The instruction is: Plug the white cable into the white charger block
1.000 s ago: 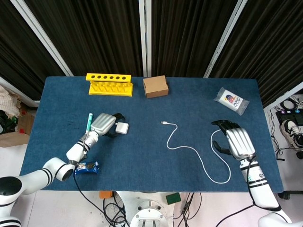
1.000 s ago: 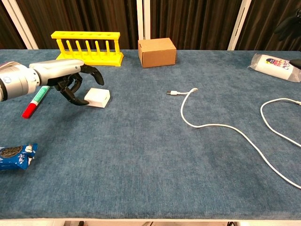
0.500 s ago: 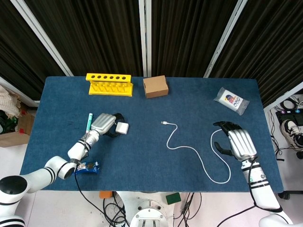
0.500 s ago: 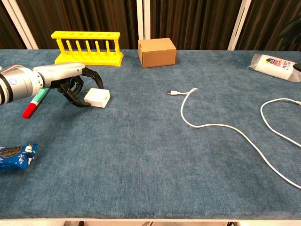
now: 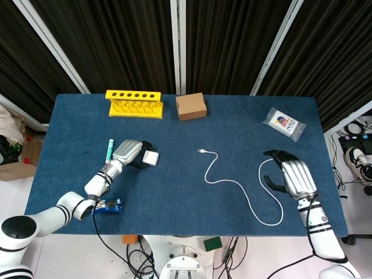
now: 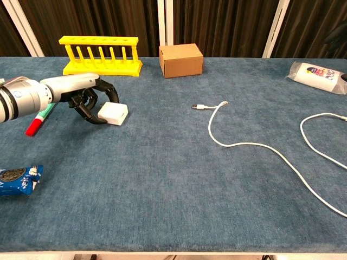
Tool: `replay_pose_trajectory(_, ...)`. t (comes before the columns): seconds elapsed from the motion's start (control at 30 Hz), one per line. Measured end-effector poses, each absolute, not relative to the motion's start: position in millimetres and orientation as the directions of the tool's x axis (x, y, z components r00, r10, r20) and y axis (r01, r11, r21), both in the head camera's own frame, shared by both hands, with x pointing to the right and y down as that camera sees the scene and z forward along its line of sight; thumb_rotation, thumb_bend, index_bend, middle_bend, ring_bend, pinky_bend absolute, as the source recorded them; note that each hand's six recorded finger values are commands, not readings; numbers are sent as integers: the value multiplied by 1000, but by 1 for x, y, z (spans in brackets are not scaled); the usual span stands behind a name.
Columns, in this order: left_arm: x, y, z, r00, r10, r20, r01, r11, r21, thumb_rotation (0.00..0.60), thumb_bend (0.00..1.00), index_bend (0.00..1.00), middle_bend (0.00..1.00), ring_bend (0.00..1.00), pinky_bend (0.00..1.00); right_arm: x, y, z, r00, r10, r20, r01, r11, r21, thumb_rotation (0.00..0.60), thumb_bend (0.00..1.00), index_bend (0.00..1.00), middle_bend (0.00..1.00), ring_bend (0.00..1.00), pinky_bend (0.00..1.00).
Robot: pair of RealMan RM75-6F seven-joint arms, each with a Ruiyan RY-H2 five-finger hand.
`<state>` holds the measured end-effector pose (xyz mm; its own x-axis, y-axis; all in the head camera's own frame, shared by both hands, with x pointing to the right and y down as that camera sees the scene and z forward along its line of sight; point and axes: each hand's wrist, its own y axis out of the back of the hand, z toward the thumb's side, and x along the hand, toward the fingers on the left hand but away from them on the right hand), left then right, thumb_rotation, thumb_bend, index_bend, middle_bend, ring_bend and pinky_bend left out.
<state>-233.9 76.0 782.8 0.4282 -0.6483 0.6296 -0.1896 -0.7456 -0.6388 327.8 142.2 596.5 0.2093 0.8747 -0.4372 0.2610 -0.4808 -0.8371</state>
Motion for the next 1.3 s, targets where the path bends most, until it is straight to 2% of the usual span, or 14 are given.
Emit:
replay_pose_trajectory(0.07,-235,73,780,421,-669,612,-216,-729,-649,600,218,582,505,740,889,328,142,596,210,875,-436,260,-480,-838,600,327,296,285,217,343)
replay_pose_trajectory(0.17,-239,69,776,407,-688,601,-248,-716,-652,600,218,619,542,742,893,324,139,594,220,877,-427,259,-475,-841,600,327,295,291,224,378)
replay_pose_trajectory(0.27,-241,68,770,402,-695,596,-281,-713,-642,600,218,626,557,747,896,317,133,593,238,879,-414,261,-468,-844,600,327,294,319,275,497)
replay_pose_trajectory(0.4,-239,70,757,402,-702,588,-307,-708,-636,600,218,633,572,751,902,298,117,598,271,874,-404,255,-470,-845,600,341,319,352,406,666)
replay_pose_trajectory(0.6,-232,77,737,400,-712,577,-265,-693,-671,600,218,633,573,752,906,256,81,623,303,848,-434,221,-506,-834,600,337,328,439,491,767)
replay_pose_trajectory(0.73,-225,85,725,399,-712,578,-239,-689,-684,600,218,633,569,751,911,222,52,651,305,820,-484,137,-541,-830,600,332,329,511,567,836)
replay_pose_trajectory(0.87,-226,90,719,388,-714,583,-201,-683,-702,600,218,633,565,751,914,192,31,678,274,798,-537,42,-568,-822,600,319,361,516,572,840)
replay_pose_trajectory(1.0,-232,96,717,371,-715,592,-191,-683,-705,600,218,633,564,751,914,165,21,705,220,764,-606,-12,-619,-785,600,321,414,440,542,840)
replay_pose_trajectory(1.13,-234,97,719,366,-712,599,-195,-688,-699,600,218,633,563,751,915,136,20,727,178,731,-659,-82,-657,-750,600,329,436,410,507,839)
replay_pose_trajectory(1.2,-235,99,720,367,-708,603,-193,-693,-695,600,218,633,563,751,919,122,23,735,168,718,-676,-105,-669,-736,600,328,441,374,436,796)
replay_pose_trajectory(1.3,-235,101,723,370,-702,609,-185,-697,-692,600,218,633,563,751,922,105,29,745,159,703,-693,-118,-683,-721,600,330,445,307,294,659)
